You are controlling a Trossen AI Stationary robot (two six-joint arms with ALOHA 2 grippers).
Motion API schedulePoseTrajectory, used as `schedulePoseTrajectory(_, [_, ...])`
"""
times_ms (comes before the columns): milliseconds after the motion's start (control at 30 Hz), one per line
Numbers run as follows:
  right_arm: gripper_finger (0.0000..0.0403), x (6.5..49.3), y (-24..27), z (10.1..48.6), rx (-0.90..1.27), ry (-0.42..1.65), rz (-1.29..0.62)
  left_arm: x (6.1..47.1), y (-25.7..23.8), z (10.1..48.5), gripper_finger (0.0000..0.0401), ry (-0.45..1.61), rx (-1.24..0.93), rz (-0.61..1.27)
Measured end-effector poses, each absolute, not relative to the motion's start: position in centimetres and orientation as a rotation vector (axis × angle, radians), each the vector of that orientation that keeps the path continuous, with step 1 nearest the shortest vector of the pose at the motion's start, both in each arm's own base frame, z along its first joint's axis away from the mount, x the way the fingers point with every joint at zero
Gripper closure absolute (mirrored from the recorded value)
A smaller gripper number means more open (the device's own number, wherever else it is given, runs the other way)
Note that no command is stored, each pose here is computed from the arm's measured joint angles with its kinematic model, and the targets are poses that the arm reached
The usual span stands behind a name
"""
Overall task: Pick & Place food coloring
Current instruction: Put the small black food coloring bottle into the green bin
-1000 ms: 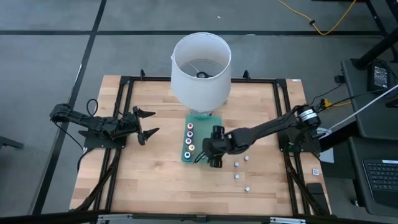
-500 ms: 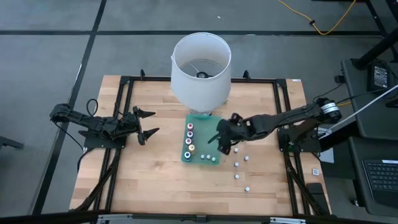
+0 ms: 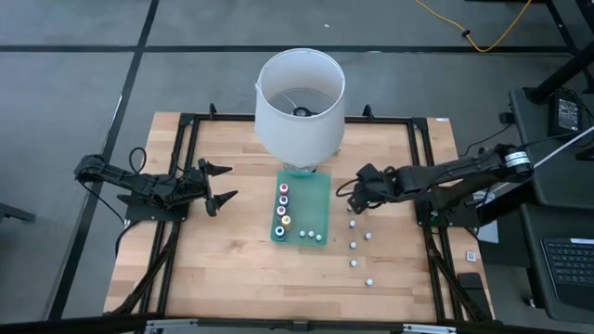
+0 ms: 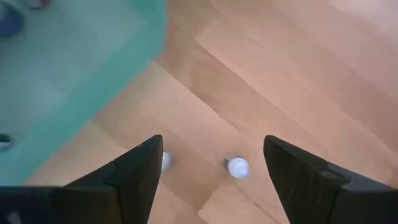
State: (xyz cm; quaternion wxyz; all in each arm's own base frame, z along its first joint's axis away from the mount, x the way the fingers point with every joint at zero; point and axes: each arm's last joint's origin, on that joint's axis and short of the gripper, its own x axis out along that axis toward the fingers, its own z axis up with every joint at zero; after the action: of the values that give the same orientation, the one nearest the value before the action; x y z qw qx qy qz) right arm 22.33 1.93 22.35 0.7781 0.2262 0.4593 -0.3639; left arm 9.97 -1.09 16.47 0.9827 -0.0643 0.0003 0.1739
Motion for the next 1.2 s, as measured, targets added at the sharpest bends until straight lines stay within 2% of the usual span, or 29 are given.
schedulePoseTrajectory(333, [0.0124,20.7,1.0,18.8,0.517,1.045,-0.843,10.0,-1.1,16.5,0.0001,0.0,-0.13,0.35])
schedulePoseTrajectory(900, [0.0126,20.2,1.0,14.9,0.548,1.086,-0.785,10.0,-1.1,16.5,0.0001,0.0,-0.13,0.35])
schedulePoseTrajectory(1033, [0.014,20.3,1.0,14.9,0.546,1.081,-0.78,10.0,-1.1,16.5,0.0001,0.0,-0.13,0.35])
schedulePoseTrajectory(1200, [0.0181,20.4,1.0,15.0,0.548,1.071,-0.776,10.0,-1.1,16.5,0.0001,0.0,-0.13,0.35])
